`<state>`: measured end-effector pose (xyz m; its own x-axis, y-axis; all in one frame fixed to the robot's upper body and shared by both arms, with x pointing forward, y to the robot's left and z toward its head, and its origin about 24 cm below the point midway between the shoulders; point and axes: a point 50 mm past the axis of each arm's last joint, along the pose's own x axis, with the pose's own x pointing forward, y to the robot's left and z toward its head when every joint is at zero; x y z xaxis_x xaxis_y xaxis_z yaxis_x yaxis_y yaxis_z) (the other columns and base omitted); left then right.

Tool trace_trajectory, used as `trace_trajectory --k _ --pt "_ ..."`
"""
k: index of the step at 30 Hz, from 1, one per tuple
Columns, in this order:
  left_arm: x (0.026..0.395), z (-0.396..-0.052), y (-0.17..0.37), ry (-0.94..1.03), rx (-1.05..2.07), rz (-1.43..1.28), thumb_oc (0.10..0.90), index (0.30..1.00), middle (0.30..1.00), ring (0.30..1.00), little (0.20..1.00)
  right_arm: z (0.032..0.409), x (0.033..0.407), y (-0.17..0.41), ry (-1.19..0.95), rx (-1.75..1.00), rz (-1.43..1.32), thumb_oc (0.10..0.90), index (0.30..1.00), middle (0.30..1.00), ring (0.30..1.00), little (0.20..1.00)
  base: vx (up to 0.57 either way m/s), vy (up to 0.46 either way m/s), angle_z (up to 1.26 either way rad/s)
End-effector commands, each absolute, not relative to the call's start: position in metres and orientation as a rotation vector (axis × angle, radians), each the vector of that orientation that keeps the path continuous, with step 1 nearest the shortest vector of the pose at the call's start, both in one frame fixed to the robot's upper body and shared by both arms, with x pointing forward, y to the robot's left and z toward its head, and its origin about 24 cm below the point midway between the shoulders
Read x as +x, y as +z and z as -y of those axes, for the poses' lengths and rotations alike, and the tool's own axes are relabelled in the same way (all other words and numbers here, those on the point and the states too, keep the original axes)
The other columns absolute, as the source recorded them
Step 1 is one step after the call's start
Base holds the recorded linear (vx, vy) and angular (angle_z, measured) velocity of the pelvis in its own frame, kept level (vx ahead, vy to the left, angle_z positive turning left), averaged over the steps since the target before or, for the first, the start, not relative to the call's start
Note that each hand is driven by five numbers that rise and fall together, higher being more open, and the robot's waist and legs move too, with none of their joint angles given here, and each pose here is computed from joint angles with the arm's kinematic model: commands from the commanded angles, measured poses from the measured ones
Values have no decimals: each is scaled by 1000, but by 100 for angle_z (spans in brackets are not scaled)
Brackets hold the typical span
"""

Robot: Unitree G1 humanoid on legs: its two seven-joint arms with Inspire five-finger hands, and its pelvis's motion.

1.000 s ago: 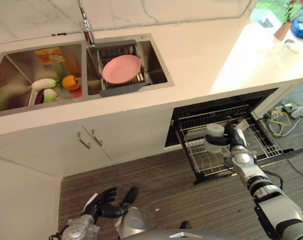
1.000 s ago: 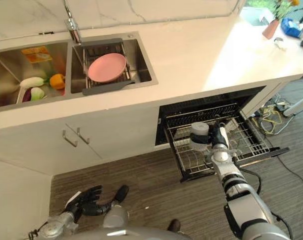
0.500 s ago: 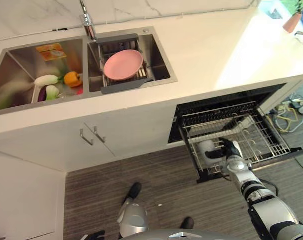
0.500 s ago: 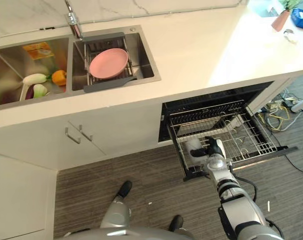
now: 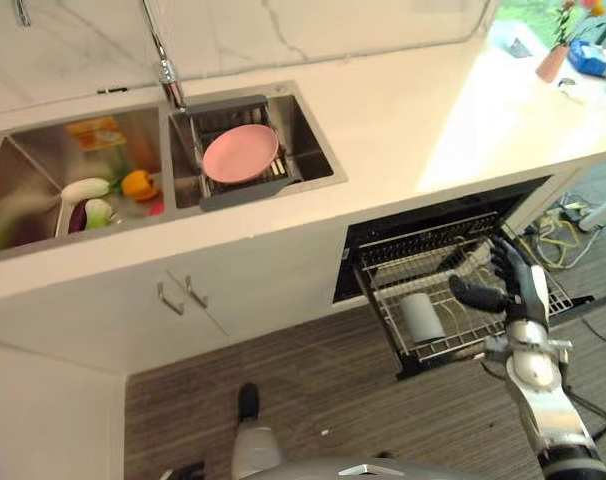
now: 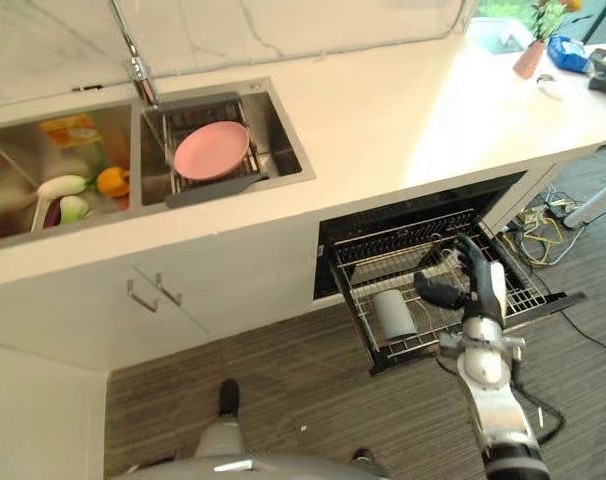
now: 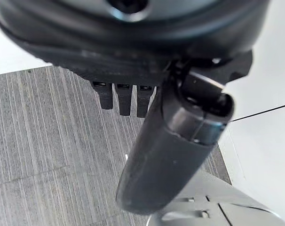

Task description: Place the dishes in the dishwasher.

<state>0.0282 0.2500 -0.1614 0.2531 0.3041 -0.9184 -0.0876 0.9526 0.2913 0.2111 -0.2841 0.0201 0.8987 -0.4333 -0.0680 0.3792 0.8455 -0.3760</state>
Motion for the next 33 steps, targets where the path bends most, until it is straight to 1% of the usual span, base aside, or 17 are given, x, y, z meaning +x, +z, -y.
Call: trace_trajectory --k 1,3,5,8,10,11,13,15,21,23,25,27,29,30,31,33 --pt "31 -237 -166 192 272 -1308 800 900 900 900 900 303 223 83 -545 -388 162 800 900 900 900 900 -23 138 11" --pt "26 -232 -169 188 281 -1330 800 900 900 900 900 294 214 96 -560 -357 255 800 900 900 900 900 23 283 9" --pt "14 -225 -172 222 264 -1382 800 900 900 900 900 284 216 111 -566 -318 355 800 900 900 900 900 92 450 -3" --pt "11 -224 -172 257 241 -1403 800 900 900 900 900 272 219 118 -547 -222 418 800 900 900 900 900 55 327 -1" --pt "8 -227 -172 280 218 -1416 800 900 900 900 900 256 221 139 -481 -130 546 800 900 900 900 900 72 411 14" --pt "9 -227 -172 281 218 -1415 800 900 900 900 900 256 221 140 -480 -129 547 800 900 900 900 900 57 213 35" --pt "4 -233 -171 288 230 -1435 800 900 900 900 900 243 223 156 -407 -91 639 800 900 900 900 900 49 239 31" --pt "7 -240 -170 286 251 -1424 800 900 900 900 900 233 227 159 -299 -64 649 800 900 900 900 900 87 191 14" --pt "19 -236 -170 265 202 -1393 800 900 900 900 900 233 240 158 -197 -62 607 800 900 900 900 900 147 -89 51" --pt "25 -238 -170 240 220 -1394 800 900 900 900 900 230 244 150 -166 -79 557 800 900 900 900 900 167 -181 71" --pt "21 -239 -170 243 219 -1406 800 900 900 900 900 230 244 144 -132 -113 515 800 900 900 900 900 165 -223 96" --pt "16 -236 -171 237 216 -1417 800 900 900 900 900 234 247 142 -109 -208 479 800 900 900 900 900 162 -227 89" --pt "16 -235 -171 236 216 -1418 800 900 900 900 900 234 247 141 -108 -209 479 800 900 900 900 900 99 -152 54" --pt "16 -234 -171 212 232 -1407 800 900 900 900 900 246 250 145 -133 -357 462 800 900 900 900 900 102 -181 57" --pt "15 -234 -171 211 231 -1407 800 900 900 900 900 246 250 145 -134 -359 462 800 900 900 900 900 118 -223 19" --pt "12 -237 -170 192 265 -1417 800 900 900 900 900 259 256 155 -145 -502 463 800 900 900 900 900 74 -143 24"
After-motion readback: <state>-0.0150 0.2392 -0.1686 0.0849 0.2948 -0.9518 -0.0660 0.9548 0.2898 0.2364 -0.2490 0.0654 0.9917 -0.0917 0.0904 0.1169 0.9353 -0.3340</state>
